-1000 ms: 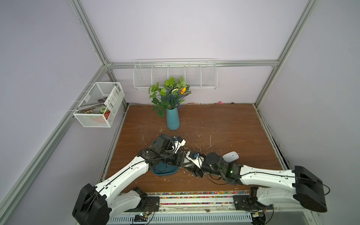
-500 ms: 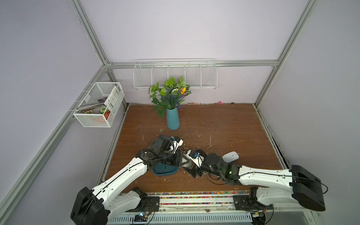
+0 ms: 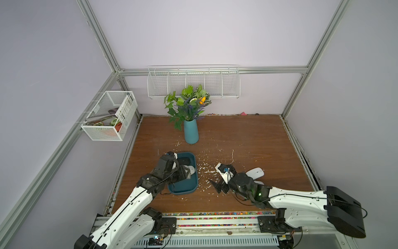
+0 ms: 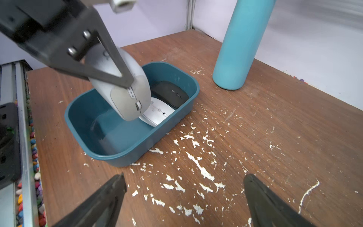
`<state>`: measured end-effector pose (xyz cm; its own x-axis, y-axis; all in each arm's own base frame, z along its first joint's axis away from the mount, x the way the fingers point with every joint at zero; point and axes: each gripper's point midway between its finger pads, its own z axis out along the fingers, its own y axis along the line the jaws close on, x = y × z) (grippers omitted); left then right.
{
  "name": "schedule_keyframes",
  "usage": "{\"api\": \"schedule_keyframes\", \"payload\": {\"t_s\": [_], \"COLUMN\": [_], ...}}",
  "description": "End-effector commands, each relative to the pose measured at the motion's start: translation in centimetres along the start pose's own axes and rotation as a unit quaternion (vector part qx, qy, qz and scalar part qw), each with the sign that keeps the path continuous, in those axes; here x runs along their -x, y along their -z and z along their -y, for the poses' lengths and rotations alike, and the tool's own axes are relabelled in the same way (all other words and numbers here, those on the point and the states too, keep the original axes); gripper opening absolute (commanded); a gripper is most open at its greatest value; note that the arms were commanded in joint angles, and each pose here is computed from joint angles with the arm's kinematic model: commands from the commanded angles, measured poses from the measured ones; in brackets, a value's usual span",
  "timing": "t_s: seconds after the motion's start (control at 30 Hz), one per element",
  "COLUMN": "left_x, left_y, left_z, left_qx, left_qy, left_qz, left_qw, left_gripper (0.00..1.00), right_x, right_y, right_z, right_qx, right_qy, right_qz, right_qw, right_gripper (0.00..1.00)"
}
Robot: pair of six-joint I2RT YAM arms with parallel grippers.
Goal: Put the mouse in the storage box
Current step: Place the mouse in the storage box.
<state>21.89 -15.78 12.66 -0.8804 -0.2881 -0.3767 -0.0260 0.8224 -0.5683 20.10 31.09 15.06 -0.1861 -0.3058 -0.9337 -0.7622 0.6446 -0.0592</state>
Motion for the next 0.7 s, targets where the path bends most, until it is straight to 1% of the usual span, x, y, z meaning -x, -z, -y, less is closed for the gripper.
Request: {"api": "schedule_keyframes", "payload": {"t_s": [0.0, 0.1, 0.23, 0.3, 0.37, 0.4, 0.43, 0.6, 0.67], "left_x": [0.5, -0.2, -1.2, -1.3, -1.4, -1.6, -1.7, -2.0, -1.7], "left_y": [-1.2, -2.7, -4.2, -4.6, -4.7, -4.9, -5.0, -4.7, -4.1], "left_z": [-0.8, -1.8, -1.5, -1.4, -1.7, -1.9, -2.1, -3.0, -3.9], "left_qx": [0.016, 0.022, -0.003, -0.012, -0.005, -0.002, 0.001, 0.028, 0.057], "left_qy": [0.018, 0.023, 0.035, 0.035, 0.032, 0.030, 0.029, 0.042, 0.049], "left_qz": [0.006, -0.003, -0.026, -0.030, -0.031, -0.033, -0.035, -0.039, -0.028], "left_qw": [1.000, 0.999, 0.999, 0.999, 0.999, 0.999, 0.999, 0.998, 0.997], "left_gripper": [0.01, 0.03, 0.03, 0.06, 0.10, 0.14, 0.20, 0.59, 0.65], "right_x": [0.5, 0.5, 0.4, 0.3, 0.2, 0.2, 0.2, 0.2, 0.1], "right_y": [0.5, 0.6, 0.5, 0.4, 0.4, 0.3, 0.3, 0.2, 0.1], "right_z": [0.7, 0.8, 0.9, 1.0, 1.0, 1.0, 1.0, 1.1, 1.0], "right_qx": [-0.011, -0.008, -0.007, -0.007, -0.006, -0.006, -0.006, -0.005, -0.004], "right_qy": [-0.020, -0.023, -0.029, -0.030, -0.032, -0.033, -0.033, -0.039, -0.040], "right_qz": [0.021, 0.024, 0.023, 0.021, 0.022, 0.021, 0.021, 0.021, 0.020], "right_qw": [1.000, 0.999, 0.999, 0.999, 0.999, 0.999, 0.999, 0.999, 0.999], "right_gripper": [0.98, 0.98, 0.98, 0.98, 0.98, 0.98, 0.98, 0.98, 0.98]}}
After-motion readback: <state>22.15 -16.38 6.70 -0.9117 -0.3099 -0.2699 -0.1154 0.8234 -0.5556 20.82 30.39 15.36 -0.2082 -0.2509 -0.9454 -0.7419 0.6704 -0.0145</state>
